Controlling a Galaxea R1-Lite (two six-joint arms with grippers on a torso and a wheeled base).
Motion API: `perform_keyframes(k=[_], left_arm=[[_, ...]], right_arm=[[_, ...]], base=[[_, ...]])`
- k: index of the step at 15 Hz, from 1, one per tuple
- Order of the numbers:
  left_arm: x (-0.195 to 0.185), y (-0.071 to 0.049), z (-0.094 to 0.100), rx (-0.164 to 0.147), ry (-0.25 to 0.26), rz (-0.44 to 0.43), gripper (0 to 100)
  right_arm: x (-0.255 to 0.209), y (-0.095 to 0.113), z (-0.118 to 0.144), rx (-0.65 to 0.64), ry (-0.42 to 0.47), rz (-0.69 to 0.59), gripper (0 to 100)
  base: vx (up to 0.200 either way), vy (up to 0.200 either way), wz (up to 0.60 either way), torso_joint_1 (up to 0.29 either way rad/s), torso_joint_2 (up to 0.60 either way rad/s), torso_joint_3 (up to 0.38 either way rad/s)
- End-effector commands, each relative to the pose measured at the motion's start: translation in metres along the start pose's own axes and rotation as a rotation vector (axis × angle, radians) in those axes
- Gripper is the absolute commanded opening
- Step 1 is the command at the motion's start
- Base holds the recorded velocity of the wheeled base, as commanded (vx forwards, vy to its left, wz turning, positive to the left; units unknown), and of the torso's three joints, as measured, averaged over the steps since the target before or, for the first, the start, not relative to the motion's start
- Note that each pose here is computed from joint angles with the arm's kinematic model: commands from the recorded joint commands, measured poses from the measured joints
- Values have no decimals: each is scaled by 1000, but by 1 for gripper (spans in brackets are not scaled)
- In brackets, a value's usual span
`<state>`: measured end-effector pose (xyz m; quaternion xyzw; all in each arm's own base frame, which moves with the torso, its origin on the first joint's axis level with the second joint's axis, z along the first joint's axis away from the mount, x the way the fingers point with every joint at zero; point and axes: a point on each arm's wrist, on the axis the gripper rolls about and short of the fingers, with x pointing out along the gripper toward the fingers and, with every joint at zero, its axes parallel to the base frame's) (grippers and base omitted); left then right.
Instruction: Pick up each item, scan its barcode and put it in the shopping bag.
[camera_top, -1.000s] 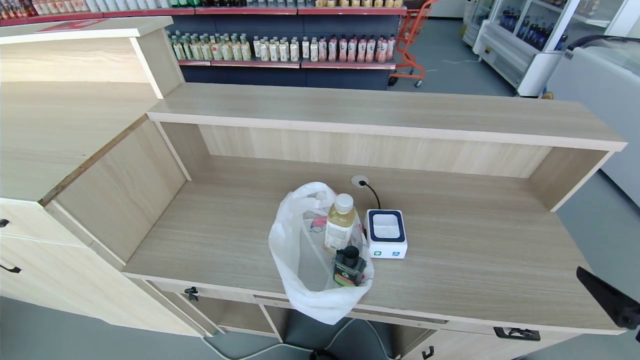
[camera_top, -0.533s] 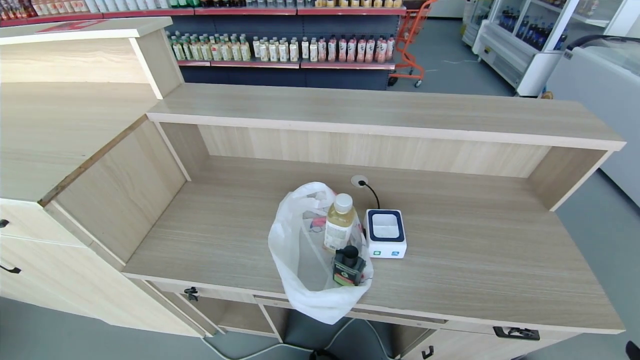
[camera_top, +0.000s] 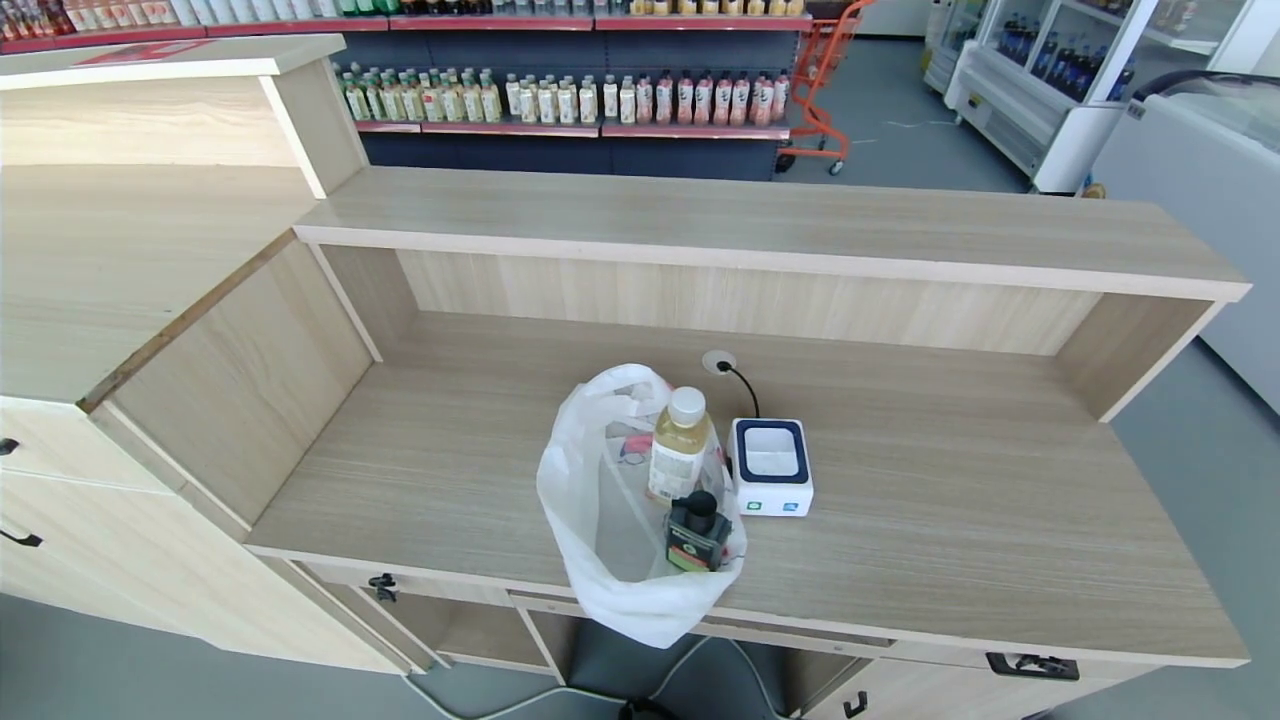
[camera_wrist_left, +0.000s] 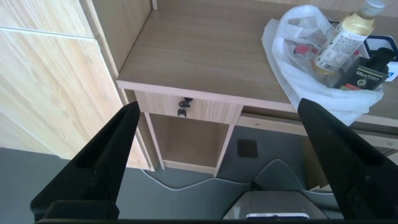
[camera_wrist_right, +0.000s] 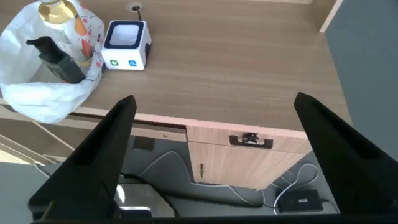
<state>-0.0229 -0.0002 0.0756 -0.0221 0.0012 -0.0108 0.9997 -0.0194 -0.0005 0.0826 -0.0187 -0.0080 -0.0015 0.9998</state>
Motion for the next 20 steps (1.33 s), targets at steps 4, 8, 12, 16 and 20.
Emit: perform_keyframes(k=[4,8,12,16,20], left_arm=[[0,0,0,0,0,-1,100],[0,0,0,0,0,0,100],[0,0,0,0,0,0,100],[0,0,0,0,0,0,100],[0,0,0,0,0,0,100]], right_arm=[[-4,-1,-4,46,-15,-71,100],[-4,-1,-5,73,-7,-71,100],[-4,-1,-5,108,-8,-77,100],[-4,-1,-5,98,-6,-71,100],[-4,-1,-5,76,-4,-66,100]], base=[[0,0,0,0,0,0],[0,0,0,0,0,0],[0,0,0,0,0,0],[0,0,0,0,0,0],[0,0,0,0,0,0]])
